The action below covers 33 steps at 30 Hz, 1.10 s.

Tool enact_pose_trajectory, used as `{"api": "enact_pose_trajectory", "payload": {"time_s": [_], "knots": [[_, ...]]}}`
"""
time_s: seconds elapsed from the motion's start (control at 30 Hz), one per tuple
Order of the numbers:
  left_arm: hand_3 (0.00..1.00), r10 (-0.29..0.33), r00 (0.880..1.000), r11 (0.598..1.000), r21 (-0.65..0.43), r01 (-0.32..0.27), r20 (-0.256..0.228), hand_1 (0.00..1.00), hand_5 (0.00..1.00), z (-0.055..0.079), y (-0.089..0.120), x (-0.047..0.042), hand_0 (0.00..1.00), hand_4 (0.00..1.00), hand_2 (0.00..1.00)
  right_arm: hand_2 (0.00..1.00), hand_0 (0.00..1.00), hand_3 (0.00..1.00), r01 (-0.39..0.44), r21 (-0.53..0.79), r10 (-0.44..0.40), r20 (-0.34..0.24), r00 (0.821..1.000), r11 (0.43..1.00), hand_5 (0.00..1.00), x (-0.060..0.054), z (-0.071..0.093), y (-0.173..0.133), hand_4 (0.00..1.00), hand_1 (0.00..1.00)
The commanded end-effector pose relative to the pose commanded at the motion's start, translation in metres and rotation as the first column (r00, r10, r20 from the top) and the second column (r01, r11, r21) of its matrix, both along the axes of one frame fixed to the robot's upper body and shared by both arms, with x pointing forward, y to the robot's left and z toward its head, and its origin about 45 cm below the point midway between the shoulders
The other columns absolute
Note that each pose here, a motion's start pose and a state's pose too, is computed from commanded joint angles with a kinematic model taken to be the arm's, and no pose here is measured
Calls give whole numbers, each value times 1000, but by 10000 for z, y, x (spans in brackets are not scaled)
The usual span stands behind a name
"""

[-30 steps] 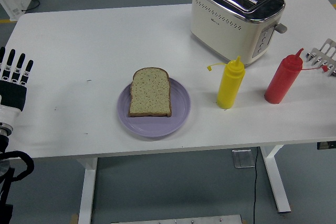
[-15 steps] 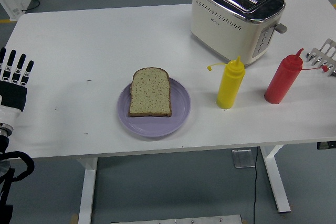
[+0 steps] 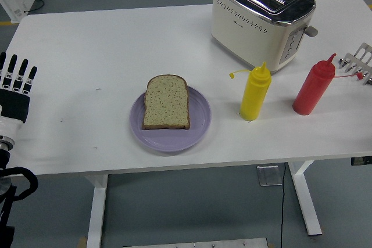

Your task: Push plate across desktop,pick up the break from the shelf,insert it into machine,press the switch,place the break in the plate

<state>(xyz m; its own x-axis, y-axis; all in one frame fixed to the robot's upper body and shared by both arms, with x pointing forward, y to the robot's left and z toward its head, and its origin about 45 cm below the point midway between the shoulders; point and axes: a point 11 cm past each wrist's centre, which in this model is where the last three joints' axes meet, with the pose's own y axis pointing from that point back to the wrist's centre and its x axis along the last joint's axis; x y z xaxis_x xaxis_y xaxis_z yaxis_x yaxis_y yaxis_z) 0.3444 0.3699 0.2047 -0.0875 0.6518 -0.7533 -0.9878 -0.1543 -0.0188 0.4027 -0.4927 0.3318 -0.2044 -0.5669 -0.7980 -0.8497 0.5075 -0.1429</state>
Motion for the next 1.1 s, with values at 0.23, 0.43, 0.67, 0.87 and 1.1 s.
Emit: {"api": "enact_pose_trajectory", "payload": {"time_s": [0.23, 0.43, 0.67, 0.87, 1.1], "knots": [[775, 0, 1000, 1000, 0, 0, 1, 813, 998, 3, 2, 0, 859, 715, 874, 315, 359, 424, 10, 12, -10, -3, 1000, 1000, 588, -5, -8, -19, 607, 286], [774, 0, 1000, 1000, 0, 0, 1, 813, 998, 3, 0, 1, 859, 715, 874, 349, 363, 448, -3, 9, 3, -3, 1000, 1000, 594, 2, -13, -11, 607, 323], [774, 0, 1000, 1000, 0, 0, 4, 814, 998, 14, 1, 7, 860, 715, 874, 863, 838, 937, -46, -18, 46, 1, 999, 999, 595, 30, 14, 41, 605, 790], [774, 0, 1000, 1000, -1, 0, 6, 814, 998, 18, -2, 10, 860, 715, 874, 863, 838, 937, -57, -26, 57, 2, 998, 998, 595, 37, 24, 50, 605, 790], [774, 1, 1000, 1000, -2, -1, 6, 813, 998, 19, 1, 9, 860, 715, 874, 877, 855, 941, -54, -23, 54, 0, 999, 998, 602, 32, 11, 36, 605, 799]]}}
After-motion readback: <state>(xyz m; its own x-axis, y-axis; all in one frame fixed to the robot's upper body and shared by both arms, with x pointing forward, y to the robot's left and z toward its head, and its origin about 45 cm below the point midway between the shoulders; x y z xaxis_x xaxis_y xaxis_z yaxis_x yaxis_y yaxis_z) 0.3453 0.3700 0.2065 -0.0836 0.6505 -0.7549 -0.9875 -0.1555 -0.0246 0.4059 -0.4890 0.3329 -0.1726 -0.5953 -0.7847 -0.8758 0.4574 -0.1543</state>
